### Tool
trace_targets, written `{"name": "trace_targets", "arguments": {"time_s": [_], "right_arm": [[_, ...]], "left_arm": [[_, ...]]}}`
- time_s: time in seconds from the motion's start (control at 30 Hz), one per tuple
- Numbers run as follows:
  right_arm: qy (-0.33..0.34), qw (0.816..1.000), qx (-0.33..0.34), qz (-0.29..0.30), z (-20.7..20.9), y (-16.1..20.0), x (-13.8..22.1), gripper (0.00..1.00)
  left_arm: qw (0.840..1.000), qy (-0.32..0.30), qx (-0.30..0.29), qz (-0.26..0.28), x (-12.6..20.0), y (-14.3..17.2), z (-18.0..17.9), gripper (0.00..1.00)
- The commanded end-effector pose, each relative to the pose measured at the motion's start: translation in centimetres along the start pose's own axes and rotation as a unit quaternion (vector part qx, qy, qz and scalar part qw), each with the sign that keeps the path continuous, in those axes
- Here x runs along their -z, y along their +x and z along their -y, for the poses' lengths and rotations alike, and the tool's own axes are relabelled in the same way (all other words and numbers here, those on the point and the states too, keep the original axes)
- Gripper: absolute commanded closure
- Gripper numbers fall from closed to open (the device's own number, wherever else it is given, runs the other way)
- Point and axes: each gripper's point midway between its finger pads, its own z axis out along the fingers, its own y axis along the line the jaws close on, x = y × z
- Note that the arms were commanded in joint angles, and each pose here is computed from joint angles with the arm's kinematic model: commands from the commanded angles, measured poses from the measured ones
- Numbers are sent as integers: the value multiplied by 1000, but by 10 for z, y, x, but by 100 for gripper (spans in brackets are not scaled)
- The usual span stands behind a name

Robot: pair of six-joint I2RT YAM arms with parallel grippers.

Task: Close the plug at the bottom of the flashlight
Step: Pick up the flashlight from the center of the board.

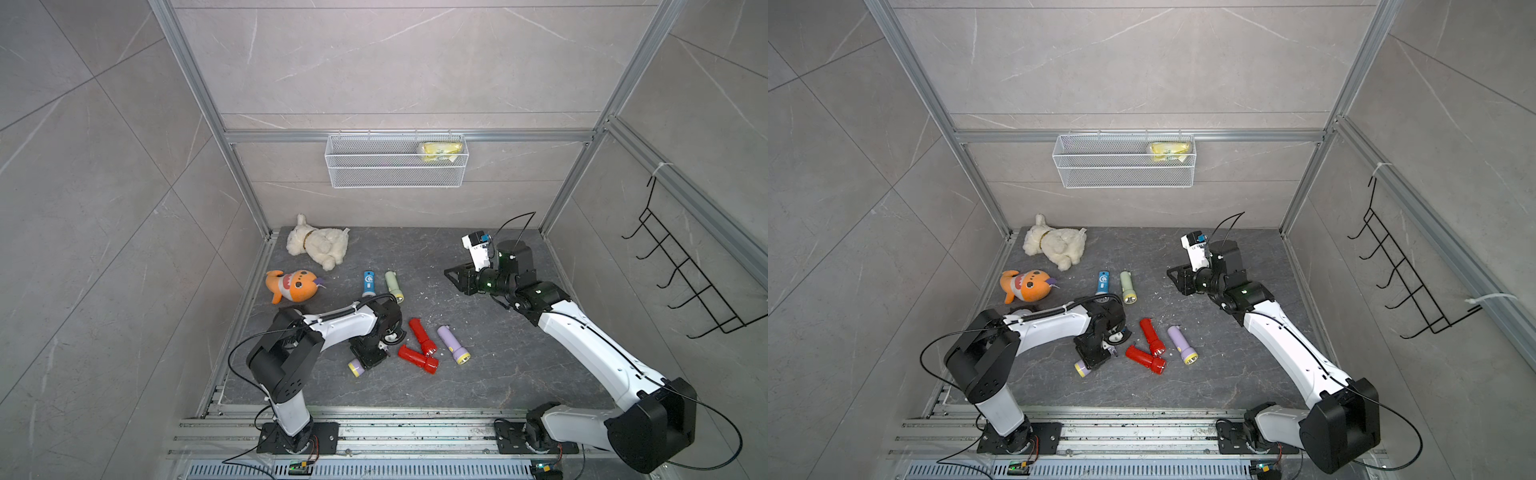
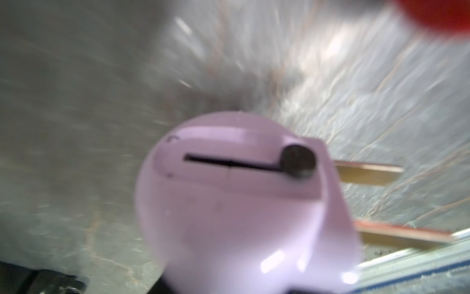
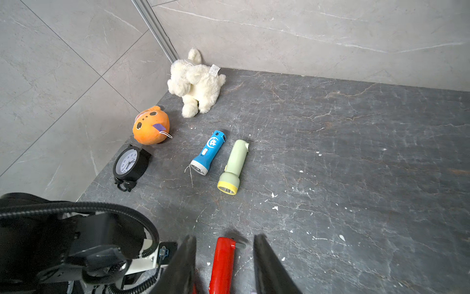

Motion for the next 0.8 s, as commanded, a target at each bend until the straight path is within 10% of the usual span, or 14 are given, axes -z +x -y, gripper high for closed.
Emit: {"name": "trace_targets", "arguments": {"time_s": [0.0, 0.17, 0.33, 0.77], "right_arm": [[-9, 1000, -6, 10, -3, -4, 2, 60], [-14, 1000, -8, 17, -4, -9, 4, 60], [-49, 998, -12, 25, -14, -17, 4, 60], [-270, 960, -39, 69, -78, -57, 8, 59]], "left_arm": [[992, -49, 21, 113, 41, -32, -23, 100], [963, -110, 42, 241, 88, -65, -46, 100], [894, -153, 70, 415, 150, -91, -60, 100], [763, -84, -21, 641, 242, -85, -11, 100]]}}
